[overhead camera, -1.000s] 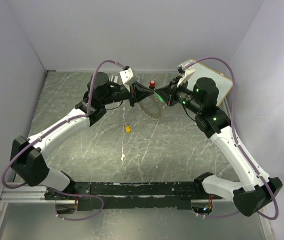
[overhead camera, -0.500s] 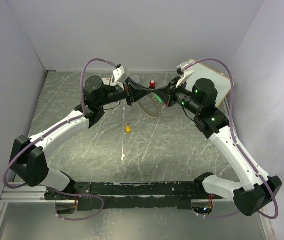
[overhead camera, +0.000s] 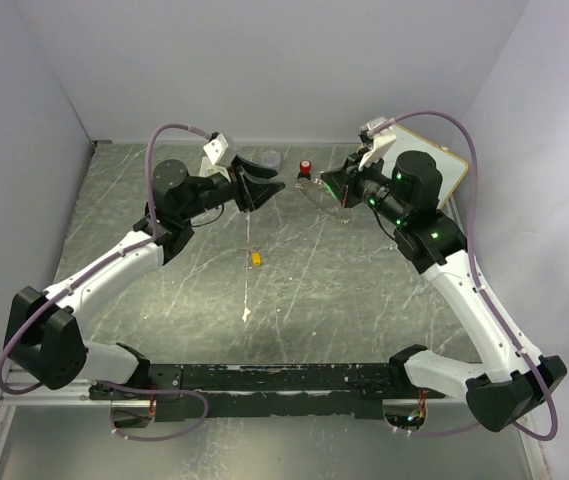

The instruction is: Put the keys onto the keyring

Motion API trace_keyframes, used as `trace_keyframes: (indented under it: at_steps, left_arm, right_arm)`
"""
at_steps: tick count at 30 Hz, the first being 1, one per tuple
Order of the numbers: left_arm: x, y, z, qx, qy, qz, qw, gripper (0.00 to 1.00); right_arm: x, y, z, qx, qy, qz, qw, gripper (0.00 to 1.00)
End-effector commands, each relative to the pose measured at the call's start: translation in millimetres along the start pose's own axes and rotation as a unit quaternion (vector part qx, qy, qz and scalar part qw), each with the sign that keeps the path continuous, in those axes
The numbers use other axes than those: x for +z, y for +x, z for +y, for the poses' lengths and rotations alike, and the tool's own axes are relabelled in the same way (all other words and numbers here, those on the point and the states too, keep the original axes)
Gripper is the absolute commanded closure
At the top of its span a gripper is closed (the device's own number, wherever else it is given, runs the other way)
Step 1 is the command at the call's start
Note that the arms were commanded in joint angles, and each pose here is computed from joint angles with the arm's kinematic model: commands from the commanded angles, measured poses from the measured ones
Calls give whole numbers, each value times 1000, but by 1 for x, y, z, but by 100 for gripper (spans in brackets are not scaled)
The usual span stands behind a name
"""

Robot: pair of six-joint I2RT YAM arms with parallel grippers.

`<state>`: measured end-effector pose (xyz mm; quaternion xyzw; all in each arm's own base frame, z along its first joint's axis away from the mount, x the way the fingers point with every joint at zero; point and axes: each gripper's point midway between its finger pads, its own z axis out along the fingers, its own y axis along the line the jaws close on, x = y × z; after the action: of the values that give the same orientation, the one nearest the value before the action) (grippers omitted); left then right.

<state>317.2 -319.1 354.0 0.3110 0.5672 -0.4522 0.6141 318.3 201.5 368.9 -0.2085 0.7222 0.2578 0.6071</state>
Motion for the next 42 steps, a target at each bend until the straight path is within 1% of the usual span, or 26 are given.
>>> trace_keyframes:
  at_steps: [1,6,11,19,28,33,42]
  left_arm:
    - [-2,-24,-2,38,-4,-10,999,48]
    - [5,-29,-6,52,16,5,998,48]
    - [18,-27,-19,66,50,19,996,48]
    - [45,-2,-44,88,87,74,990,49]
    - [54,14,-43,97,72,102,987,49]
    - [56,16,-37,101,56,103,988,49]
    - [60,10,-34,110,50,94,988,49]
  right_arm:
    - [-3,-19,-2,-21,6,-18,1000,100]
    - [-3,-19,-2,-24,6,-13,1000,100]
    - [-2,-19,0,-27,0,-10,1000,100]
    - [-2,-18,2,-29,-8,-8,1000,100]
    - [-2,-17,5,-29,-15,-7,999,100]
    - [-4,-19,7,-30,-20,-9,999,100]
    - [-5,-18,10,-30,-28,-8,999,100]
